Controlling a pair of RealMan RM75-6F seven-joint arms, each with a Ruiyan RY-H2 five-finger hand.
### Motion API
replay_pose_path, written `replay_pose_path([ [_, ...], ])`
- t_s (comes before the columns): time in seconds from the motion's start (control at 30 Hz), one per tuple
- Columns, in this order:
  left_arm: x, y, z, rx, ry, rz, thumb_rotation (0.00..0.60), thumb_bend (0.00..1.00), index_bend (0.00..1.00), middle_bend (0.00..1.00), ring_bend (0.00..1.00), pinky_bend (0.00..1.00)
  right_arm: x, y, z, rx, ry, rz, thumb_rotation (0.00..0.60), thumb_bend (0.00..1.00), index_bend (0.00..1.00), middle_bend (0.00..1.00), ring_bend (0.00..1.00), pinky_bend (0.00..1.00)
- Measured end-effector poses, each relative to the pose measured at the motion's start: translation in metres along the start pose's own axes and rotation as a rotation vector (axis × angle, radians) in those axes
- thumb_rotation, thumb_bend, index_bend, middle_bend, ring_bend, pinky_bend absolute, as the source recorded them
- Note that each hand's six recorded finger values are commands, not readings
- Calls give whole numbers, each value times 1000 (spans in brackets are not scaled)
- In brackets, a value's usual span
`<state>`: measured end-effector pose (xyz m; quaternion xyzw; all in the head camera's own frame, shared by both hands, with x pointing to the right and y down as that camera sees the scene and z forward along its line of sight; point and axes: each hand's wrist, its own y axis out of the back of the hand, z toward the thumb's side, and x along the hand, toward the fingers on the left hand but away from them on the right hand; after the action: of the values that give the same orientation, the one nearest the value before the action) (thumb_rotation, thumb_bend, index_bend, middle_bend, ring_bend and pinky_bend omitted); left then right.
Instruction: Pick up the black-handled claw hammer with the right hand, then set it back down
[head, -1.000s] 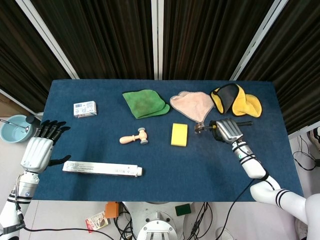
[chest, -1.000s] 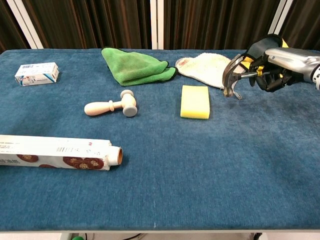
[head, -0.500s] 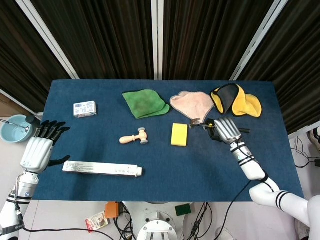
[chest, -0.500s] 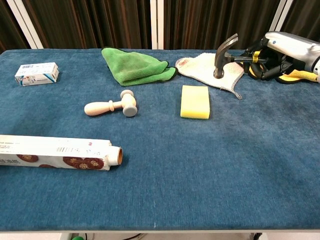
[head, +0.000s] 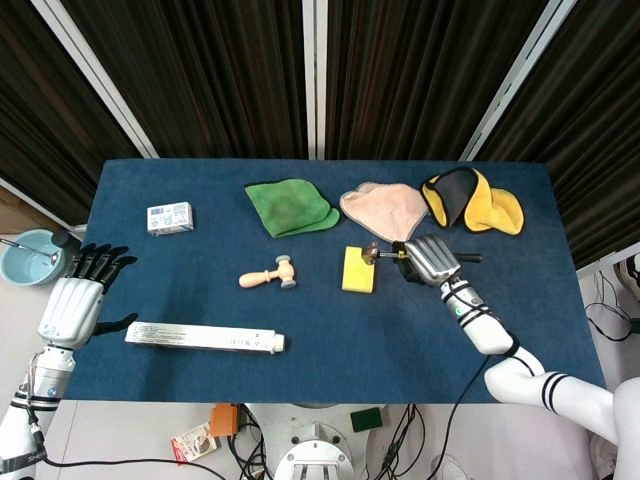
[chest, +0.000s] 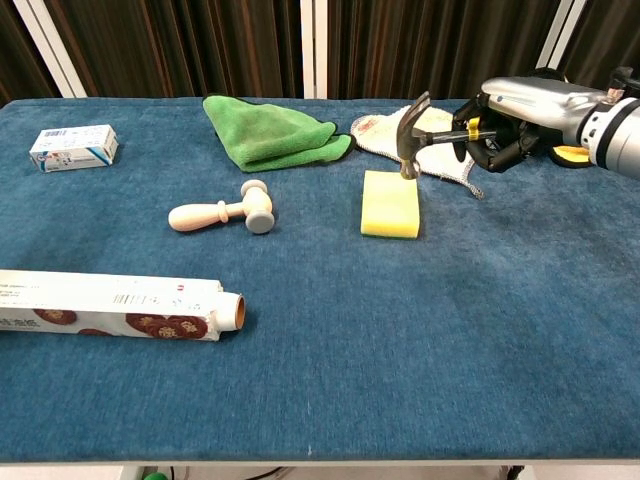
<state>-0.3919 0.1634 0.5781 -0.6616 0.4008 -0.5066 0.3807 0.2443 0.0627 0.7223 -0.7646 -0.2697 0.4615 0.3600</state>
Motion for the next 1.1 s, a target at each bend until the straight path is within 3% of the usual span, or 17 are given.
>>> replay_pose_path([
  [0.27, 0, -2, -3, -1, 3, -4, 600, 41, 208, 137, 80, 80, -10, -10, 11, -7, -2, 23, 600, 1000, 1000, 832, 902, 930],
  [0.53, -1, -7, -5, -8, 10, -15, 600, 41, 208, 137, 80, 80, -13, -32, 5, 21, -54, 85, 600, 1000, 1000, 832, 902, 931],
  [0.67, -3, -4, -7, -8, 15, -6, 600, 42, 208, 137, 80, 80, -11, -20, 9, -31, -45, 37, 600, 1000, 1000, 832, 902, 931],
  [0.9, -2, -2, -4, -5, 2, 1, 600, 41, 208, 137, 80, 80, 4, 23, 15, -179, 9, -118, 600, 1000, 1000, 832, 902, 931],
  [1.0, -2, -4, -2, -6, -2, -2, 600, 41, 208, 137, 80, 80, 7, 23, 12, -205, 6, -127, 600, 1000, 1000, 832, 902, 932],
  [1.1, -2, -5, -1, -7, -2, -6, 600, 41, 208, 137, 80, 79, 4, 10, 9, -181, -9, -84, 600, 1000, 1000, 832, 902, 932],
])
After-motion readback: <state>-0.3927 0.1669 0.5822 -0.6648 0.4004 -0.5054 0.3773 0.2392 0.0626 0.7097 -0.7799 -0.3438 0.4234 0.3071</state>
